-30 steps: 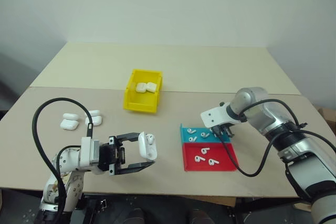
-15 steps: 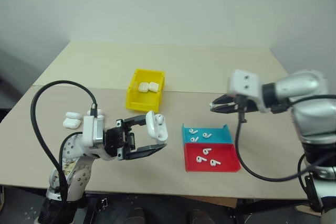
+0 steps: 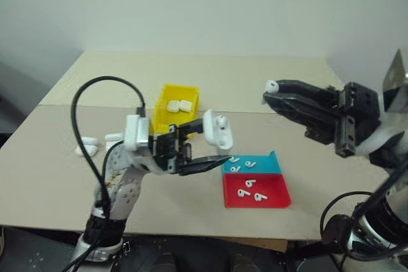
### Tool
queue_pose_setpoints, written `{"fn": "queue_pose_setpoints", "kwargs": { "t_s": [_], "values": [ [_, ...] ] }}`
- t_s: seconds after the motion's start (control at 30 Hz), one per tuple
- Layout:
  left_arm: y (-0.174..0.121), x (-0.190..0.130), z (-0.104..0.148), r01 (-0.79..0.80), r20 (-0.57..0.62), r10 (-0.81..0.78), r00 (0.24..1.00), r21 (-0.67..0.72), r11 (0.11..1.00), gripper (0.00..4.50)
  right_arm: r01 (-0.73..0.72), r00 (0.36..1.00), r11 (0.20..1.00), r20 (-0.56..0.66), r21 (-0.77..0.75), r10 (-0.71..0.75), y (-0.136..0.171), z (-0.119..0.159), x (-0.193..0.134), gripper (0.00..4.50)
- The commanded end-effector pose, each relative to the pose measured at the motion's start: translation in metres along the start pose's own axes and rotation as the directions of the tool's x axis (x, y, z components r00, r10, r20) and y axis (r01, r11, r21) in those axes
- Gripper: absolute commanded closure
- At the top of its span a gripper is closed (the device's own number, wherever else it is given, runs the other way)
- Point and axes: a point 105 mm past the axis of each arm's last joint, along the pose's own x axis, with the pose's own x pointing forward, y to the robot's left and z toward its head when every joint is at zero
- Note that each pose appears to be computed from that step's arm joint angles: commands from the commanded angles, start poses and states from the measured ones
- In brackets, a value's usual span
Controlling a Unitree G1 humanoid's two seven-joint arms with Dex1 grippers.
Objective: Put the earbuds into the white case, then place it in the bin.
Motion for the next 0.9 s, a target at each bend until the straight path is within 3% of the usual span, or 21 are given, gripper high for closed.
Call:
{"fn": "queue_pose_setpoints", "kwargs": {
  "t_s": [0.03,0.9],
  "values": [
    [0.001,0.006,0.005,0.017,0.017,-0.018,1.000,0.036,0.999,1.77,-0.052,0.998,0.999,0.040,-0.007,0.052,0.013,0.005,0.005,3.88],
    [0.003,0.004,0.003,0.008,0.017,-0.009,1.000,0.069,0.998,1.77,-0.162,0.985,0.983,-0.049,0.088,0.166,0.018,-0.028,0.022,3.88]
  ]
}}
